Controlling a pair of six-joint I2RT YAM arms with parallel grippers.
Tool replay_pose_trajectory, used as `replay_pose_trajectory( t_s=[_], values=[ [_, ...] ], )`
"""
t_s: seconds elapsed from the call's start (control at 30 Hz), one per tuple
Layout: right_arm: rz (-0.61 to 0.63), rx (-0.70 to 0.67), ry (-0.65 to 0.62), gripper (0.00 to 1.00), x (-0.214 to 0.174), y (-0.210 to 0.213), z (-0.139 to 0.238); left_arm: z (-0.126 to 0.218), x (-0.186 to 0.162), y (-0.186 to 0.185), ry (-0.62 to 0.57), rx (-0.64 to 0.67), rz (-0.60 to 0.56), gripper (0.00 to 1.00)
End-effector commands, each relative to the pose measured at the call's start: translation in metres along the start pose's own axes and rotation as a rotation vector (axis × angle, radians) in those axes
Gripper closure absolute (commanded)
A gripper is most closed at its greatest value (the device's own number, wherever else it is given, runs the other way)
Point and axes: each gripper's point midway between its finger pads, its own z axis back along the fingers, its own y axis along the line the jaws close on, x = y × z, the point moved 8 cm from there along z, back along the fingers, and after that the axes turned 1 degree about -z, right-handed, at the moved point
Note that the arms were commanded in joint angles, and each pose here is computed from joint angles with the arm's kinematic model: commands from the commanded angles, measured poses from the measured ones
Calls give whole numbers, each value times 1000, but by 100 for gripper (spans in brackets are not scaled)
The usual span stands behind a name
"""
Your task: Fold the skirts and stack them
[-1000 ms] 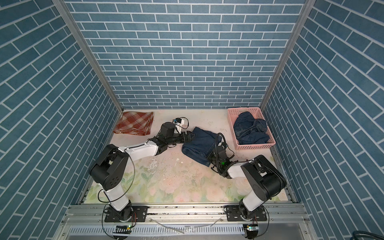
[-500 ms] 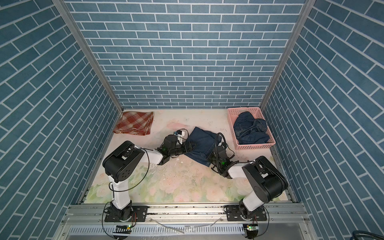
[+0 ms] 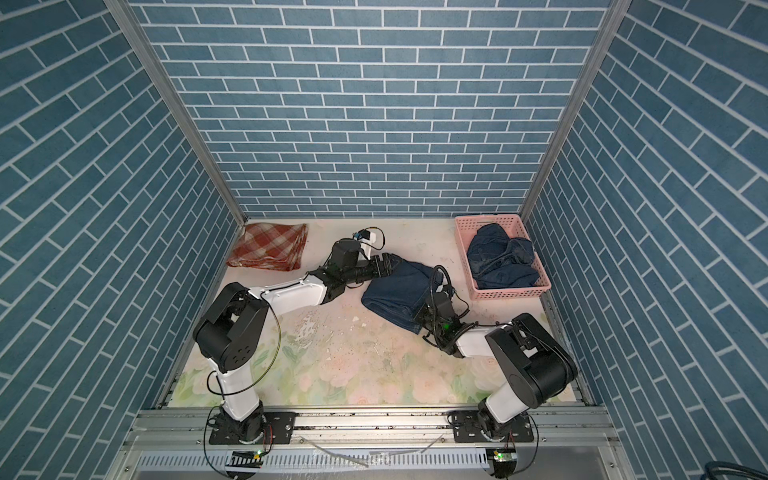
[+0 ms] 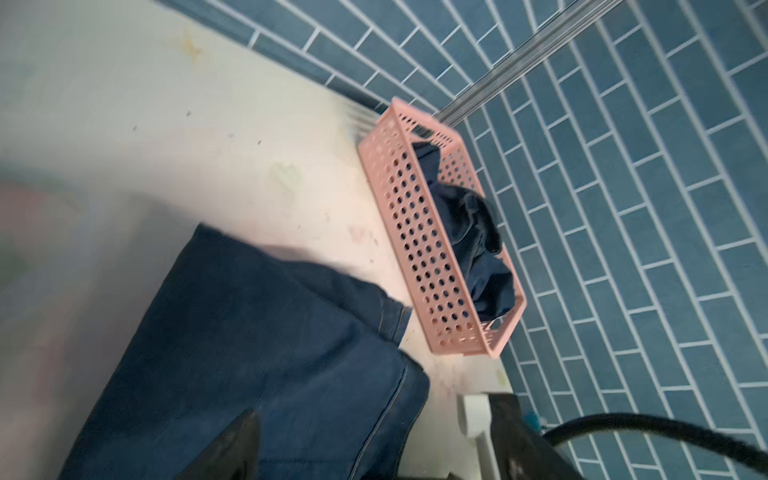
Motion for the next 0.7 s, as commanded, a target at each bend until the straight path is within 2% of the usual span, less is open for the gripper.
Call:
replay_pose_trajectory(
  t_s=[0.0,0.17,0.33,0.5,0.67],
  values=[
    [37,-89,52,100,-8,-15,1,-23,-6,20,67,0,19,12],
    [45,-86,52,100,-7,-13,1,-61,-6,34,72,-69,26,12],
    [47,-89,51,100,-7,-14,2,-92,-28,74,117,-13,76,12],
    [46,-94,51,100,-7,-14,2,-94,-37,101,124,39,119,12],
    [48,-100,54,100,-7,-15,1,-74,-17,86,95,6,77,12]
  ],
)
